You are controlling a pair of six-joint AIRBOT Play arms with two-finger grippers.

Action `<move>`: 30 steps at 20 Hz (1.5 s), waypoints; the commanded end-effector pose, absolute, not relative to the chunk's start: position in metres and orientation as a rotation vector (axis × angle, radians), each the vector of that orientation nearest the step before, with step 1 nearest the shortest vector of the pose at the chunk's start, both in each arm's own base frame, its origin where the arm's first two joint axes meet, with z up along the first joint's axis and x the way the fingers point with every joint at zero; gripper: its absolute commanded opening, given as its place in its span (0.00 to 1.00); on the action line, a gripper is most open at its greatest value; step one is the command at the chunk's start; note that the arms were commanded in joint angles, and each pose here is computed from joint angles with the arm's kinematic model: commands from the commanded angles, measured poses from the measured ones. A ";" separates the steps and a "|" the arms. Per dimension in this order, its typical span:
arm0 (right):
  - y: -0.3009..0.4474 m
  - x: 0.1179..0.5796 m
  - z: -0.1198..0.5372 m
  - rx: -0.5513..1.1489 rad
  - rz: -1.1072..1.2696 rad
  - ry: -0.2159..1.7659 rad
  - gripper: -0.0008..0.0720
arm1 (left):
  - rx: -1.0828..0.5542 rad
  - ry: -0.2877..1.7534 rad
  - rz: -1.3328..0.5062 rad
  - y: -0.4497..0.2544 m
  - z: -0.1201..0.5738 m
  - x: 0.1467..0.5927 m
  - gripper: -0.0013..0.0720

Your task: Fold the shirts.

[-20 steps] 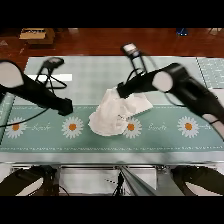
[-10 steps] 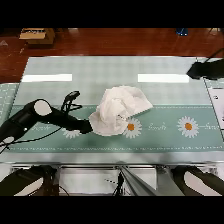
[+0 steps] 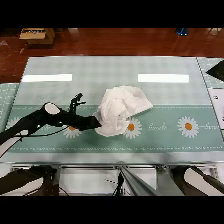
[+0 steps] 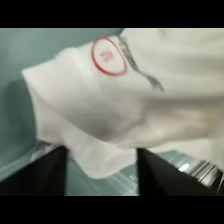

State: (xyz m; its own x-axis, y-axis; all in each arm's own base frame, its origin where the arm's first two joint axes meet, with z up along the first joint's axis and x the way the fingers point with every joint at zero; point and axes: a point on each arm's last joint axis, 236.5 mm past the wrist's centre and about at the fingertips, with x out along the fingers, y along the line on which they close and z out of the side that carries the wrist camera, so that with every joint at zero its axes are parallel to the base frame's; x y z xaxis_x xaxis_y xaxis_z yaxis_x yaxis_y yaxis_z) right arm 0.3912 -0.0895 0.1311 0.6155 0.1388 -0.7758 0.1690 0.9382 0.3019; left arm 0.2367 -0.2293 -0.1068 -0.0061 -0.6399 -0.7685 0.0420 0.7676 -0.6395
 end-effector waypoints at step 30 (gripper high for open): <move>0.171 0.390 -0.109 0.930 0.195 1.157 0.17 | -0.550 1.431 -0.657 -0.243 -0.077 0.240 0.06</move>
